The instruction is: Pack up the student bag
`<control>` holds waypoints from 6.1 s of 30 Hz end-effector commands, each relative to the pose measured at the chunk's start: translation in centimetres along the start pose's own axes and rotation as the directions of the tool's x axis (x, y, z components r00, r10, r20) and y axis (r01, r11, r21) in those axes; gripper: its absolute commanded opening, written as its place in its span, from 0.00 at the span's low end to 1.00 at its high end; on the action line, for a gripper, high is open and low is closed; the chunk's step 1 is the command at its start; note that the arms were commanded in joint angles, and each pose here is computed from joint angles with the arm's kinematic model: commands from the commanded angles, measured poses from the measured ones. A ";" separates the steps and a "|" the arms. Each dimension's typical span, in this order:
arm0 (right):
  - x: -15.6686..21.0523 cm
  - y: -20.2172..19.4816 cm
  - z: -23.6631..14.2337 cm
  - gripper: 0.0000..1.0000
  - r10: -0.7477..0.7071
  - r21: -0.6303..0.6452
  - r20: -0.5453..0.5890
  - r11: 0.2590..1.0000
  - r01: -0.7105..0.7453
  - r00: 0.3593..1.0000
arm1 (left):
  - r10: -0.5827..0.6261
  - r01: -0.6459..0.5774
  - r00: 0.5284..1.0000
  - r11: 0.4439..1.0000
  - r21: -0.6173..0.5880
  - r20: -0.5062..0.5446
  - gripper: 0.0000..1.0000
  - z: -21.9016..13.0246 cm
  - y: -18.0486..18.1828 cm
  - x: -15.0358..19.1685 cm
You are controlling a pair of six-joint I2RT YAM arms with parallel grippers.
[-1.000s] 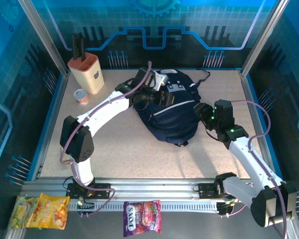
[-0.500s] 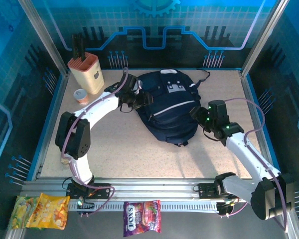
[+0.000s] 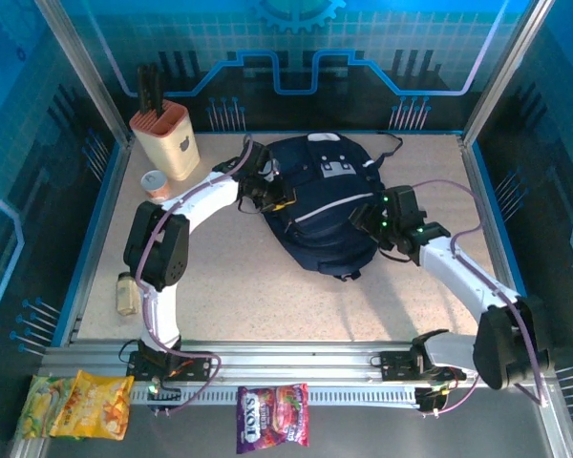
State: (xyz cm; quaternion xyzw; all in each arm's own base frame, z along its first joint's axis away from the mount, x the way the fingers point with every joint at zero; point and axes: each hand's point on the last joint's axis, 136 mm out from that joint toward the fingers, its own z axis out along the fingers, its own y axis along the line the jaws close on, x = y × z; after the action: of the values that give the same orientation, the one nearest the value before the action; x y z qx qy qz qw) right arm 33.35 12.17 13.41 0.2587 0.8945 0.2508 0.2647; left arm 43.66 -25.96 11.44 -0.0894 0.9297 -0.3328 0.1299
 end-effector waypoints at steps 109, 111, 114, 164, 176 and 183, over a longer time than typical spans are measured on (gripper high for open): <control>6.6 11.2 4.4 0.00 -0.729 -0.007 -0.033 0.684 0.730 0.683 | -0.286 0.254 0.946 0.945 0.206 0.149 0.49 -7.8 2.7 0.3; 7.9 12.6 4.9 0.00 -0.742 -0.056 -0.034 0.670 0.740 0.669 | -0.305 0.271 0.937 0.942 0.200 0.167 0.51 -8.7 3.3 0.7; 9.7 14.4 5.6 0.00 -0.741 -0.136 -0.035 0.668 0.732 0.670 | -0.330 0.297 0.927 0.936 0.188 0.178 0.53 -9.3 4.1 1.5; 1.2 2.5 3.7 0.00 -0.647 0.200 -0.129 0.725 0.659 0.752 | -0.438 0.400 0.884 0.889 0.223 0.163 0.00 -6.1 4.1 0.8; -3.0 0.8 5.6 0.00 -0.779 0.200 -0.189 0.566 0.800 0.598 | -0.378 0.360 0.913 0.923 0.134 0.156 0.00 -6.9 6.4 1.3; -5.7 1.2 6.4 0.00 -0.826 0.206 -0.164 0.505 0.838 0.539 | -0.317 0.310 0.941 0.948 0.080 0.120 0.00 -7.2 7.5 1.3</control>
State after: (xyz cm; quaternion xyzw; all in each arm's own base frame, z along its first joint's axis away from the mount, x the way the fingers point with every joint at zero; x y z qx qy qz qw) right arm 39.81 13.65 10.87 -0.1644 0.9450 0.0164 0.2822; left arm 39.68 -18.09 12.39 -0.2640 0.8656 -0.4007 0.1431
